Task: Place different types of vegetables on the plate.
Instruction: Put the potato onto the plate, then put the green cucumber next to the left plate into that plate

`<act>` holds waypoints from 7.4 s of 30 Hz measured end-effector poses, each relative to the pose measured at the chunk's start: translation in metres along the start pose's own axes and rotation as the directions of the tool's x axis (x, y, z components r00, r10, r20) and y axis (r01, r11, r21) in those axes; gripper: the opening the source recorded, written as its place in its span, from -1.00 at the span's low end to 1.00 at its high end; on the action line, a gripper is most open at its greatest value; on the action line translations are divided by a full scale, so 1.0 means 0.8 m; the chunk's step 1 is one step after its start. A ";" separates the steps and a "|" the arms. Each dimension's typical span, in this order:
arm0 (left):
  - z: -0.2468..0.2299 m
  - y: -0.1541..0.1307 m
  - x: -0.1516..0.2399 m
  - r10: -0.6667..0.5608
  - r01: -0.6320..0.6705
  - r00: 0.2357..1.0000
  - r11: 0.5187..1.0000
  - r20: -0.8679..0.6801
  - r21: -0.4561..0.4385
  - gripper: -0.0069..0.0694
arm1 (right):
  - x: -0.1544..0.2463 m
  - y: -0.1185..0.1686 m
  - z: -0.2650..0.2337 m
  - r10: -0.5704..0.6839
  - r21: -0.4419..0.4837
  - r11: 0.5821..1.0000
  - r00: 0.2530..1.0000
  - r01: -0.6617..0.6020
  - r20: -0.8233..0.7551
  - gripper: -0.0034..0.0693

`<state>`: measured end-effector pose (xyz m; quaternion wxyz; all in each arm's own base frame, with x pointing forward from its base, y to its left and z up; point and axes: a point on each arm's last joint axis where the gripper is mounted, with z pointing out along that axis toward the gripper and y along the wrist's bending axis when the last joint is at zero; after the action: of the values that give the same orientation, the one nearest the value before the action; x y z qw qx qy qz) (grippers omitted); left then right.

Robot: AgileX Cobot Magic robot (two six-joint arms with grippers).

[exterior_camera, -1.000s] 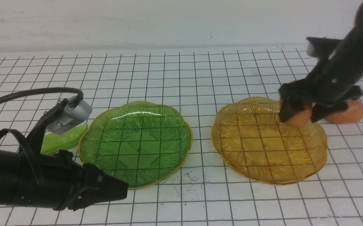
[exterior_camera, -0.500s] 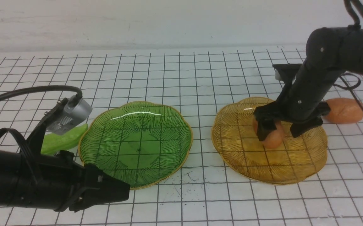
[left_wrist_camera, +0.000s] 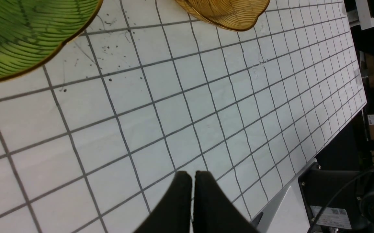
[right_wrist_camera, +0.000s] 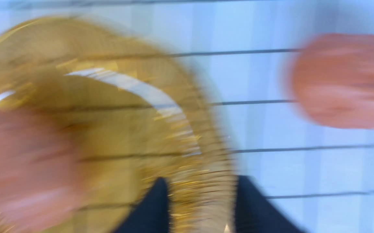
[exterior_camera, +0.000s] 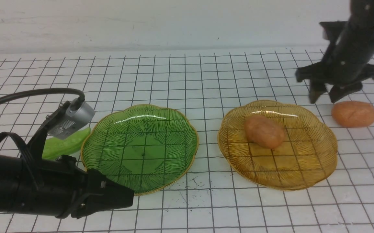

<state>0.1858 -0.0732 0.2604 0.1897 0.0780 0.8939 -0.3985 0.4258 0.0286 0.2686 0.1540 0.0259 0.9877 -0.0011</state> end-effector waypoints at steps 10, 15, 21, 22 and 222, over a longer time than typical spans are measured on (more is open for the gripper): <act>0.000 0.000 0.000 0.002 -0.002 1.000 1.000 -0.001 0.000 -0.84 | 0.003 -0.147 0.024 0.583 0.104 0.808 0.813 -0.580 0.001 -0.87; 0.000 0.000 0.000 0.008 -0.008 1.000 1.000 -0.003 -0.003 -0.83 | 0.004 -0.153 0.036 0.673 0.107 0.736 0.740 -0.668 -0.011 -0.52; 0.000 0.002 0.002 0.023 -0.024 1.000 1.000 -0.014 -0.018 -0.83 | -0.005 -0.146 0.049 0.727 0.012 0.687 0.686 -0.727 -0.010 0.27; 0.000 0.002 0.002 0.024 -0.024 1.000 1.000 -0.014 -0.019 -0.83 | -0.007 -0.145 0.049 0.735 -0.002 0.678 0.678 -0.735 -0.005 0.42; 0.076 0.242 -0.228 0.164 -0.573 0.774 0.591 -0.611 -0.568 0.64 | 0.050 0.069 -0.048 -0.095 -0.183 0.979 0.995 0.090 -0.017 0.56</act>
<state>0.4261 0.0133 0.1645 0.0487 0.2865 0.9538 0.0760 0.3788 0.0859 0.2937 0.1430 -0.0343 0.9857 0.0824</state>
